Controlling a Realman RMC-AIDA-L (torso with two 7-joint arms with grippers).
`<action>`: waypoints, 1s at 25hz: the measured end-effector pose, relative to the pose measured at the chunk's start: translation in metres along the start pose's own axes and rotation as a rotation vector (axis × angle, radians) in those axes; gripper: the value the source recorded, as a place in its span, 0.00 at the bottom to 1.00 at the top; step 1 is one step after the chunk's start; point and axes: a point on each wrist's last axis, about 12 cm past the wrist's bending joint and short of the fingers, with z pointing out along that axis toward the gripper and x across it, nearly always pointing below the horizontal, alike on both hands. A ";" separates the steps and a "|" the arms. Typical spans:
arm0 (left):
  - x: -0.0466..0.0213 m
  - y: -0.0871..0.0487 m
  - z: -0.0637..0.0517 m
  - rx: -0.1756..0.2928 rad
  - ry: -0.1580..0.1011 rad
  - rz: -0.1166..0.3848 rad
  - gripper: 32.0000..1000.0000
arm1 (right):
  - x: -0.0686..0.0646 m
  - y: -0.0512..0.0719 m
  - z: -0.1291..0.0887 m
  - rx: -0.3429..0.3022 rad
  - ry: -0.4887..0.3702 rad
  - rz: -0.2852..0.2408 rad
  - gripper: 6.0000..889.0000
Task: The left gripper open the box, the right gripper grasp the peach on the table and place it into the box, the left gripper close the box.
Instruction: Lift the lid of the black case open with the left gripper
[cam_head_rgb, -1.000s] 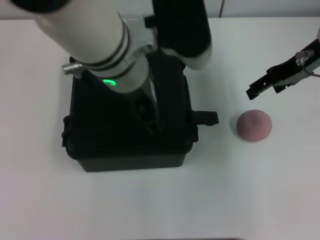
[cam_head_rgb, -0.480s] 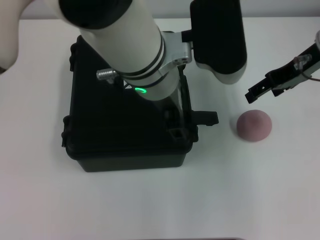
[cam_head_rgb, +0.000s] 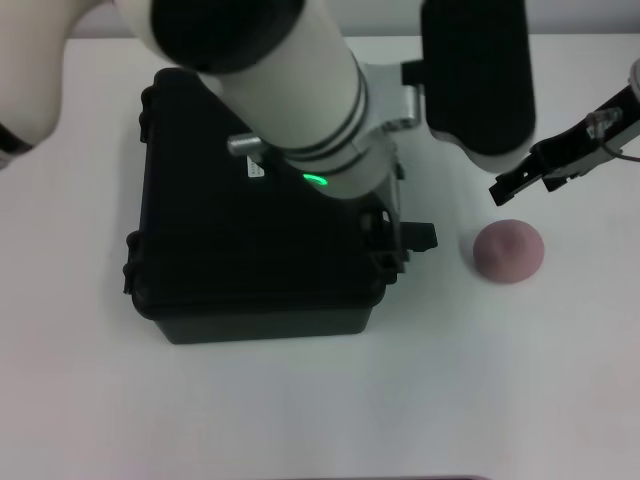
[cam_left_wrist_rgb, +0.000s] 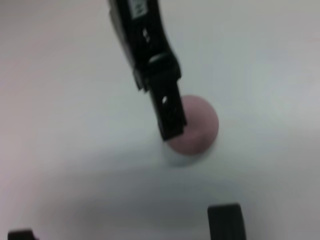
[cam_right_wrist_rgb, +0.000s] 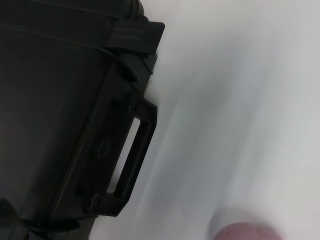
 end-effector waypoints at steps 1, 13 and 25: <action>-0.0026 -0.001 0.002 0.000 -0.009 0.009 0.84 | 0.000 0.000 0.000 0.000 0.000 0.000 0.95; -0.0169 -0.002 0.026 0.047 -0.039 0.026 0.83 | 0.000 0.000 0.000 0.000 0.000 -0.002 0.95; -0.0190 -0.002 0.049 0.013 -0.019 0.086 0.81 | -0.001 0.000 0.002 0.000 -0.003 -0.011 0.95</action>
